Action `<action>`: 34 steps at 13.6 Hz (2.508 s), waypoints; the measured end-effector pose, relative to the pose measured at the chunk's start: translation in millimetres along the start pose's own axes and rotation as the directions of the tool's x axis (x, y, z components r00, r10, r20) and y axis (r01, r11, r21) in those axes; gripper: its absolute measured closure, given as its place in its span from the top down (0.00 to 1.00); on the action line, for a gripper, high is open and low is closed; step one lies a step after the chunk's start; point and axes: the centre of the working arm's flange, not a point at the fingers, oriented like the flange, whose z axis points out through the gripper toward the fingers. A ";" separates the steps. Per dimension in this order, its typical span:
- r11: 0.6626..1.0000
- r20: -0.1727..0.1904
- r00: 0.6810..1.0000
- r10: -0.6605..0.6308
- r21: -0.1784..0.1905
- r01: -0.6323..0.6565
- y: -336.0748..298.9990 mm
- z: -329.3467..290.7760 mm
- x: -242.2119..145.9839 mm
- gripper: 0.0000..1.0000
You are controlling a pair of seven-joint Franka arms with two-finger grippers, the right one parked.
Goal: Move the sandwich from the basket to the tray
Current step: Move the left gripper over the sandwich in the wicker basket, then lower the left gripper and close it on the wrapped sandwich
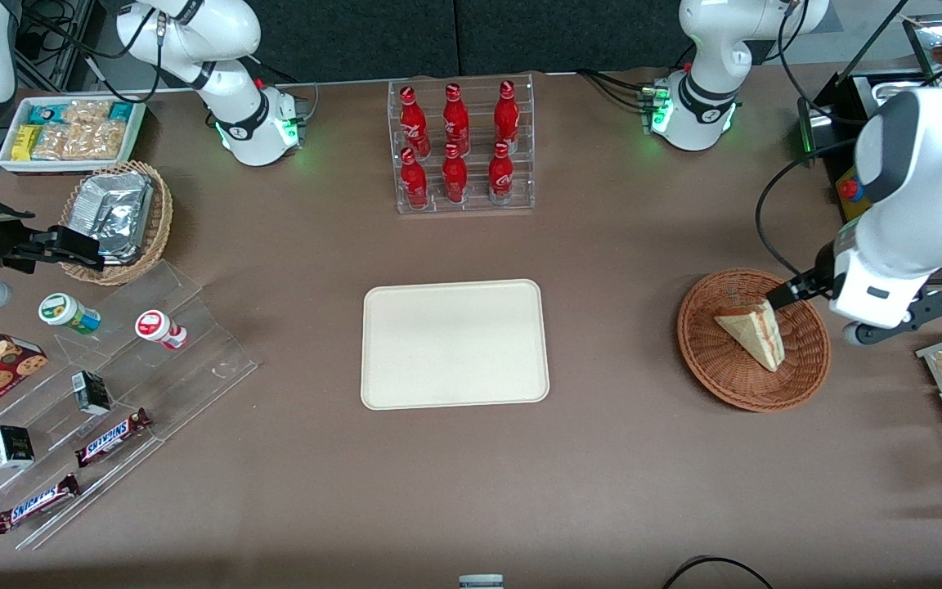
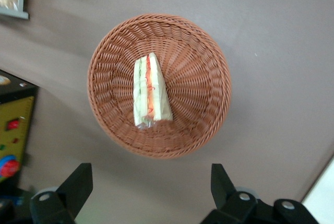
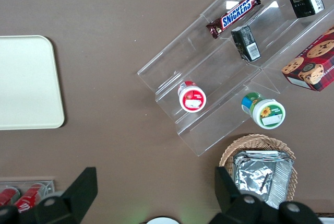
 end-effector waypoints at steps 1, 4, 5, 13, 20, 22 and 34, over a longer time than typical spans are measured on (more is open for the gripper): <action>1.000 -0.006 1.000 -0.025 -0.006 0.025 -1.8 20.1 1.0 1.00; 0.997 -0.018 0.997 -0.076 -0.025 0.075 -14.7 70.0 2.2 1.00; 0.994 -0.024 0.994 -0.104 -0.035 0.103 -19.8 80.9 3.3 1.00; 0.978 -0.070 0.979 -0.190 -0.095 0.183 -35.9 160.5 -15.3 1.00; 0.971 -0.112 0.973 -0.202 -0.150 0.184 -44.1 213.4 -36.5 1.00; 0.969 -0.117 0.971 -0.207 -0.159 0.188 -43.5 222.0 -35.2 0.95; 0.975 -0.076 0.976 -0.205 -0.108 0.196 -8.9 153.5 -27.3 0.15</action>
